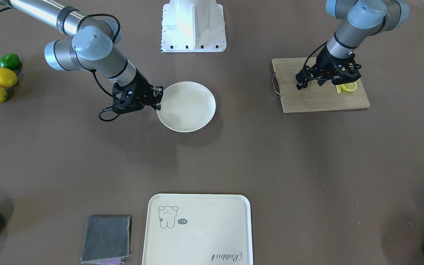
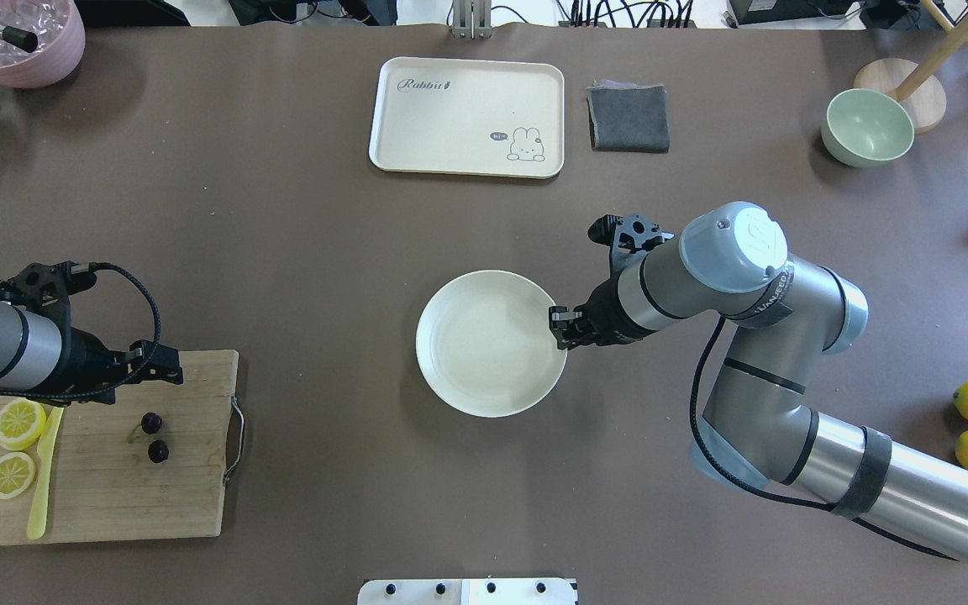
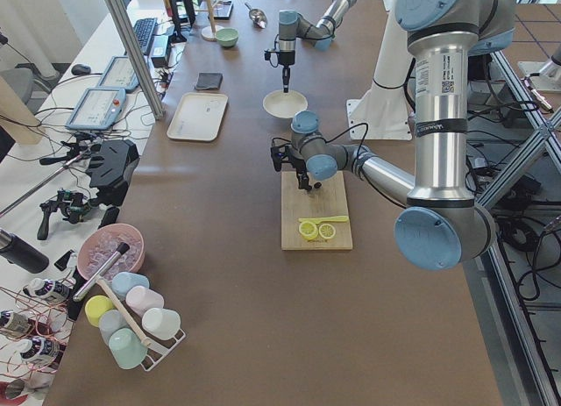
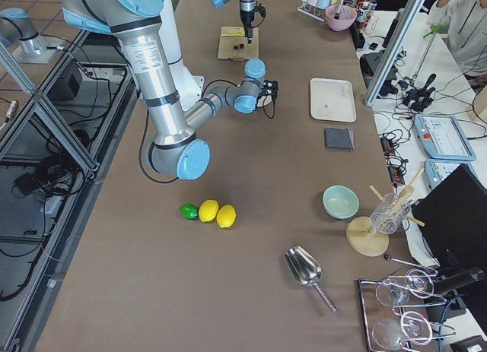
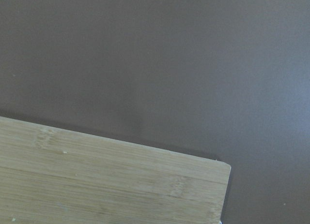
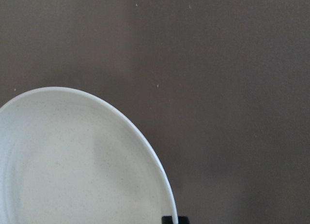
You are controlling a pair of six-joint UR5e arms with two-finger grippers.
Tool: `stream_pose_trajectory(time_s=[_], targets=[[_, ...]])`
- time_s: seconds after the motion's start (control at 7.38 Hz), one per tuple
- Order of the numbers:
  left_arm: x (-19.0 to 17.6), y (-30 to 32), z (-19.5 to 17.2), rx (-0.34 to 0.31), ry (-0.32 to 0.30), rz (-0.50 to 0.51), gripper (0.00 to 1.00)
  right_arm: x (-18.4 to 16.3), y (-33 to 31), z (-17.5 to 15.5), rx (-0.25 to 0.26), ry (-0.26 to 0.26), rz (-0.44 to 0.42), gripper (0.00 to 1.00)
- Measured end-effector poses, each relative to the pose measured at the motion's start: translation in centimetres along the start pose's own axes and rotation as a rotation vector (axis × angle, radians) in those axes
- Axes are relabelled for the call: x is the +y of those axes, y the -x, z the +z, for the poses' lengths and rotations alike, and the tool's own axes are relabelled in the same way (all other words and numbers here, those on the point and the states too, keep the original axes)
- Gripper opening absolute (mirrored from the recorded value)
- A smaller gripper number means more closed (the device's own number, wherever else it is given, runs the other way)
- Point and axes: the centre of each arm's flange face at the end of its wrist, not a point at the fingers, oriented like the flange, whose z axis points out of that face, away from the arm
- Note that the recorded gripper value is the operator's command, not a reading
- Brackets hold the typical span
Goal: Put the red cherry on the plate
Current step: 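Slide the white plate further with the right gripper while the left gripper reaches the cherries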
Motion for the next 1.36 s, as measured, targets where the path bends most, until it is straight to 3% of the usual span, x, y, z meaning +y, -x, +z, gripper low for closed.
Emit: stream_pose_trajectory(time_s=[0.27,0.41,0.54,0.95,1.22,1.36], targets=[[0.5,0.5,0.6,-0.015,0.003,0.005,0.85,0.9,0.5,0.7,-0.003,0.015,-0.011,0.0],[0.8,0.5,0.9,-0.022,0.002,0.011,0.81,1.1,0.9,0.9,-0.005,0.019,-0.015,0.27],[1.1,0.5,1.2,-0.026,0.001,0.018,0.74,1.2,1.2,1.0,-0.009,0.02,-0.019,0.99],[1.8,0.5,1.9,-0.036,0.013,0.032,0.66,0.6,1.8,0.4,-0.014,-0.042,-0.009,1.0],[2.2,0.5,2.3,-0.04,0.022,0.039,0.42,-0.5,1.5,-0.8,-0.017,-0.079,-0.004,1.0],[2.6,0.5,2.6,-0.044,0.029,0.043,0.19,-0.8,1.2,-1.1,-0.015,-0.087,0.0,1.0]])
